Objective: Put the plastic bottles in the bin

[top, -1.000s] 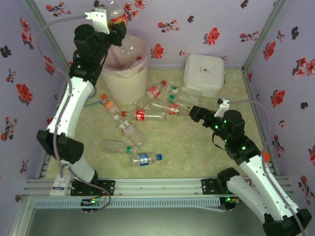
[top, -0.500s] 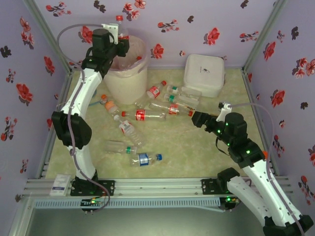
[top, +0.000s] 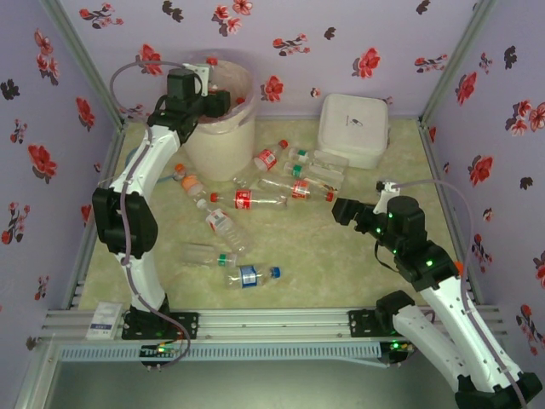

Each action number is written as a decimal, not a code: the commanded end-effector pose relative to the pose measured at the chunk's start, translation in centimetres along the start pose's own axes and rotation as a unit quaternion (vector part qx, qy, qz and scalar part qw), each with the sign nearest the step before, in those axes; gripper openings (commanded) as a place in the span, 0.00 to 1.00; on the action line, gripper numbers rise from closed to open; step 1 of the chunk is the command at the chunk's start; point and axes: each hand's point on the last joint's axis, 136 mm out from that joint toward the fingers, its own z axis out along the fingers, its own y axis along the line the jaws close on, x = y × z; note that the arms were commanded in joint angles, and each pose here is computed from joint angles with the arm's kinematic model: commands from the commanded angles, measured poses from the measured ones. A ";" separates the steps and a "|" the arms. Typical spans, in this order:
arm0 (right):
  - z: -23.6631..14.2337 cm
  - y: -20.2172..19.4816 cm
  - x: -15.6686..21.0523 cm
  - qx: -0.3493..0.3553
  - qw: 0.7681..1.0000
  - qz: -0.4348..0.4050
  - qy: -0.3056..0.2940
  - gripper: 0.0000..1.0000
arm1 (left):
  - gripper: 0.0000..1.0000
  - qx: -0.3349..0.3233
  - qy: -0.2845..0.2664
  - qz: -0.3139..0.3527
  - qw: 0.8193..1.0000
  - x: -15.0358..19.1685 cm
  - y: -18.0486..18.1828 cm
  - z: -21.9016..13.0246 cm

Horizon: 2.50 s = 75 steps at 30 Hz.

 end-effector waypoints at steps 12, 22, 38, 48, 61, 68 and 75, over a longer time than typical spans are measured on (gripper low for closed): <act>0.4 2.0 -1.4 -0.036 0.997 -0.074 -0.007 1.00 | 0.93 0.036 -0.077 0.026 0.996 -8.4 -2.3 -8.7; 3.6 0.5 -2.0 0.025 0.992 -0.122 0.030 0.98 | 0.94 0.034 -0.070 -0.005 0.997 -7.4 -3.2 -18.8; 8.7 0.8 -0.8 0.012 0.994 -0.077 0.078 0.95 | 0.89 -0.016 0.090 -0.317 0.944 20.0 -2.8 -19.7; 8.6 -0.5 0.5 0.032 0.992 -0.079 0.090 0.99 | 0.95 -0.068 0.157 -0.376 0.911 29.0 -6.0 -15.3; 8.7 -1.5 1.5 0.049 0.989 -0.092 0.104 0.99 | 0.89 -0.095 0.184 -0.403 0.892 33.8 -6.9 -13.5; 8.9 -1.9 1.9 0.054 0.988 -0.092 0.109 0.99 | 0.78 -0.102 0.195 -0.402 0.889 34.9 -7.2 -12.8; 9.0 -2.1 2.0 0.058 0.988 -0.093 0.110 0.99 | 0.60 -0.100 0.189 -0.401 0.891 33.7 -7.3 -13.2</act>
